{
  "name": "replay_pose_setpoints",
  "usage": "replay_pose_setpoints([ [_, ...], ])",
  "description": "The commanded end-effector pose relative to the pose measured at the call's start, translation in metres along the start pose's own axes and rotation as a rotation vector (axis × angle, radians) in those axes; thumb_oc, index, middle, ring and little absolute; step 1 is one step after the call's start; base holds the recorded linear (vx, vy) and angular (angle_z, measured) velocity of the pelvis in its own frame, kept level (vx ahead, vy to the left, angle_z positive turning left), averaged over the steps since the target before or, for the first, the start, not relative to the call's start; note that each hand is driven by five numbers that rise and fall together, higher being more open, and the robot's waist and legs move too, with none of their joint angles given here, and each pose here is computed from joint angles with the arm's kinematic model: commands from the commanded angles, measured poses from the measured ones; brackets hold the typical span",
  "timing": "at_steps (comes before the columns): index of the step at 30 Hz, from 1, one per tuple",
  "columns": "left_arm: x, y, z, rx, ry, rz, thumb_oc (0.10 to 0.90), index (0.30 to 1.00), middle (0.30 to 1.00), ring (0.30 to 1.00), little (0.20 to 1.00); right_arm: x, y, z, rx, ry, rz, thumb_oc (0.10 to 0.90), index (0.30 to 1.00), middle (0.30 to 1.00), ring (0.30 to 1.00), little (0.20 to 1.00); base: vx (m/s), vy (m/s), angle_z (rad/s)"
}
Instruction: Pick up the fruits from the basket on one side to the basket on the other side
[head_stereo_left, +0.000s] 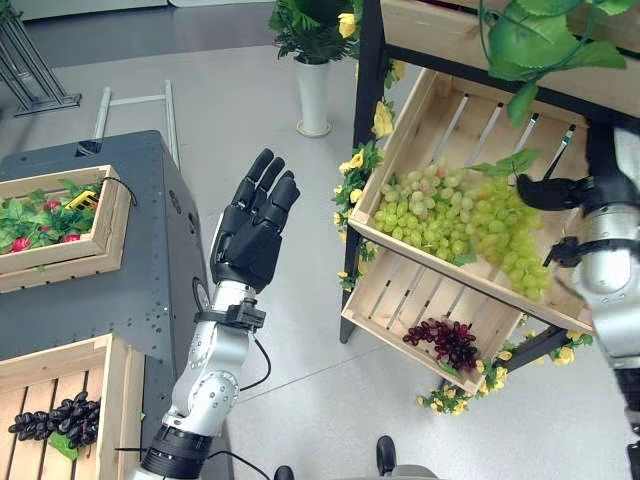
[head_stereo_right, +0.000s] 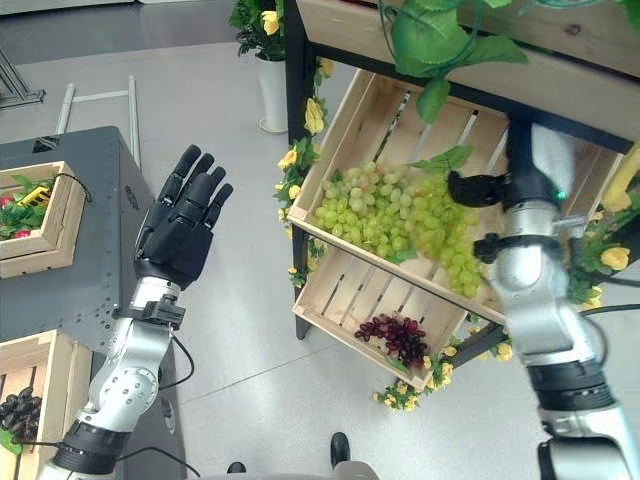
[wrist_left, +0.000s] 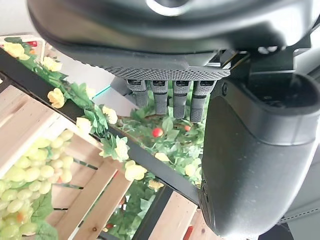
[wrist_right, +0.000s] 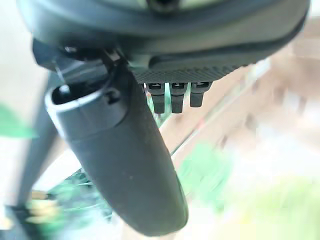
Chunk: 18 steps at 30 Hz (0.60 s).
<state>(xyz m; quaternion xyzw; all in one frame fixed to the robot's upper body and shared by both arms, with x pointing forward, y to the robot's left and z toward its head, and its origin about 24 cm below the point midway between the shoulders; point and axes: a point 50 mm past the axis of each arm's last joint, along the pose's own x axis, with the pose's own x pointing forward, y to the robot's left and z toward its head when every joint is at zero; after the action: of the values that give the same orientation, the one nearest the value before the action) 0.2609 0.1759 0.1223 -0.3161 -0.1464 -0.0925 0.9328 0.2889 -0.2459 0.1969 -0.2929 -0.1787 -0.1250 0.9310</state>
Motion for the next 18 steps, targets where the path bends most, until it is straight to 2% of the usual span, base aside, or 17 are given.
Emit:
replay_pose_setpoints([
  [1,0.013,-0.021,0.027,0.029,-0.171,-0.138,0.800,0.900,0.900,0.900,0.900,0.003,-0.001,0.037,0.312,-0.222,0.109,0.800,0.900,0.900,0.900,0.900,0.02,0.034,-0.01],
  [2,0.013,-0.021,0.027,0.029,-0.170,-0.138,0.800,0.900,0.900,0.900,0.900,0.003,-0.001,0.037,0.312,-0.221,0.109,0.800,0.900,0.900,0.900,0.900,0.02,0.055,-0.01],
  [4,0.011,-0.018,0.023,0.036,-0.175,-0.125,0.800,0.900,0.900,0.900,0.900,-0.010,0.026,0.030,0.567,-0.198,0.243,0.800,0.900,0.900,0.900,0.900,0.01,0.083,-0.01],
  [5,0.010,-0.018,0.023,0.037,-0.175,-0.124,0.800,0.900,0.900,0.900,0.900,-0.011,0.026,0.030,0.580,-0.197,0.245,0.800,0.900,0.900,0.900,0.900,0.00,0.083,-0.01],
  [7,0.007,-0.016,0.019,0.045,-0.178,-0.113,0.800,0.900,0.900,0.900,0.900,-0.020,0.042,0.028,0.751,-0.197,0.277,0.800,0.900,0.900,0.900,0.900,0.01,0.103,-0.01],
  [8,0.007,-0.016,0.019,0.046,-0.178,-0.113,0.800,0.900,0.900,0.900,0.900,-0.020,0.042,0.028,0.752,-0.196,0.277,0.800,0.900,0.900,0.900,0.900,0.01,0.122,0.02],
  [15,-0.001,-0.010,0.019,0.068,-0.216,-0.083,0.800,0.900,0.900,0.900,0.900,-0.040,0.086,0.033,1.169,-0.190,0.438,0.800,0.900,0.900,0.900,0.900,-0.01,0.171,0.05],
  [18,-0.003,-0.008,0.021,0.088,-0.236,-0.068,0.800,0.900,0.900,0.900,0.900,-0.045,0.097,0.045,1.249,-0.255,0.521,0.800,0.900,0.900,0.900,0.900,-0.01,0.226,0.05],
])
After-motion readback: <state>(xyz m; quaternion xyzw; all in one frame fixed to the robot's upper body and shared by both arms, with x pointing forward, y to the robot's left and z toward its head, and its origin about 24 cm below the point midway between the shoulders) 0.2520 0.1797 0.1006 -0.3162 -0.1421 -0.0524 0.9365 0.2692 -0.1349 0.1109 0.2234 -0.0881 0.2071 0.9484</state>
